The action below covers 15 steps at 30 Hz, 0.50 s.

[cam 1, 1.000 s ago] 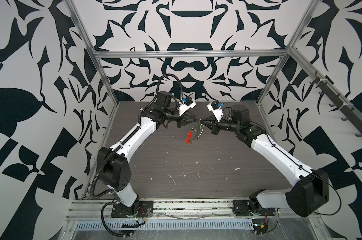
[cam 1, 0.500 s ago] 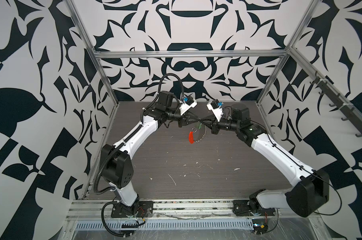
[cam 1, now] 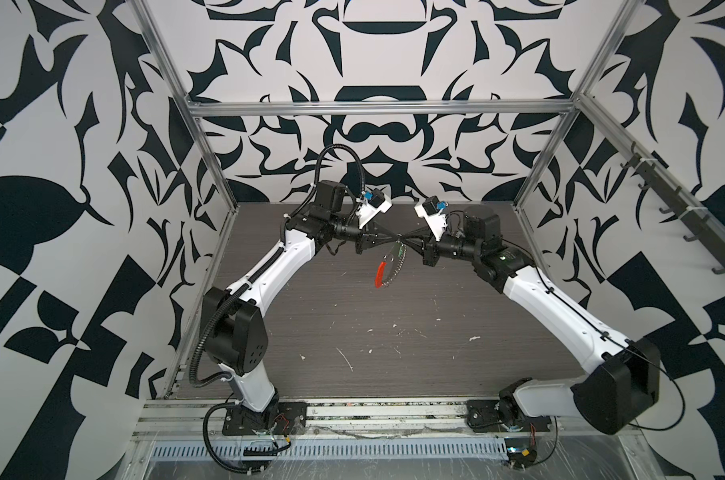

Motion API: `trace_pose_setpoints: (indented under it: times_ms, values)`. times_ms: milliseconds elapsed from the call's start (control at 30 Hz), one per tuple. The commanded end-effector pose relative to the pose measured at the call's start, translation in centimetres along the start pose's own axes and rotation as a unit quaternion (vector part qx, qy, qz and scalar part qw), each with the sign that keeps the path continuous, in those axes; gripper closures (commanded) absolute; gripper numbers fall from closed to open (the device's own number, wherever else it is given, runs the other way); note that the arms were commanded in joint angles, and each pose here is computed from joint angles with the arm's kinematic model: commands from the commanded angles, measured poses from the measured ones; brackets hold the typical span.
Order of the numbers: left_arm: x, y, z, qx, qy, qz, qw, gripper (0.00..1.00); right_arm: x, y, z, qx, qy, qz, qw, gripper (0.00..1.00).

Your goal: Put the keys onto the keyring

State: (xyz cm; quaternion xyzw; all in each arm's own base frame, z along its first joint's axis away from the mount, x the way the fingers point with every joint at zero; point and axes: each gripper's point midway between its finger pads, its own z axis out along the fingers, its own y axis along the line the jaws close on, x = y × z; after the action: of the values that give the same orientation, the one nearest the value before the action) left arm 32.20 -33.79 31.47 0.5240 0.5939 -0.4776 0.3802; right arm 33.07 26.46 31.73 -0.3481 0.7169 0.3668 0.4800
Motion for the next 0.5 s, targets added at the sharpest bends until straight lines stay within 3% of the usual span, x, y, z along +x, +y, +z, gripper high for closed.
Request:
trace_pose_setpoints:
  times_ms: [0, 167, 300, 467]
  values:
    - [-1.4, -1.5, -0.2, 0.021, -0.019, 0.001, 1.0, 1.0, -3.5, 0.9, -0.5, -0.004, -0.051, -0.021, 0.998, 1.0]
    - [-2.6, -0.3, -0.8, -0.037, -0.073, -0.003, 0.997, 1.0, -4.3, 0.4, -1.3, 0.021, -0.064, 0.015, 0.998, 1.0]
    - [-4.0, 0.0, -1.7, -0.07, -0.14, 0.013, 0.988, 1.0, -4.2, 0.4, -1.9, 0.023, -0.062, 0.052, 0.997, 0.86]
    - [-3.9, 0.0, -1.9, -0.079, -0.158, 0.01, 0.984, 1.0, -3.8, -0.6, -2.4, 0.032, -0.062, 0.103, 0.992, 0.72]
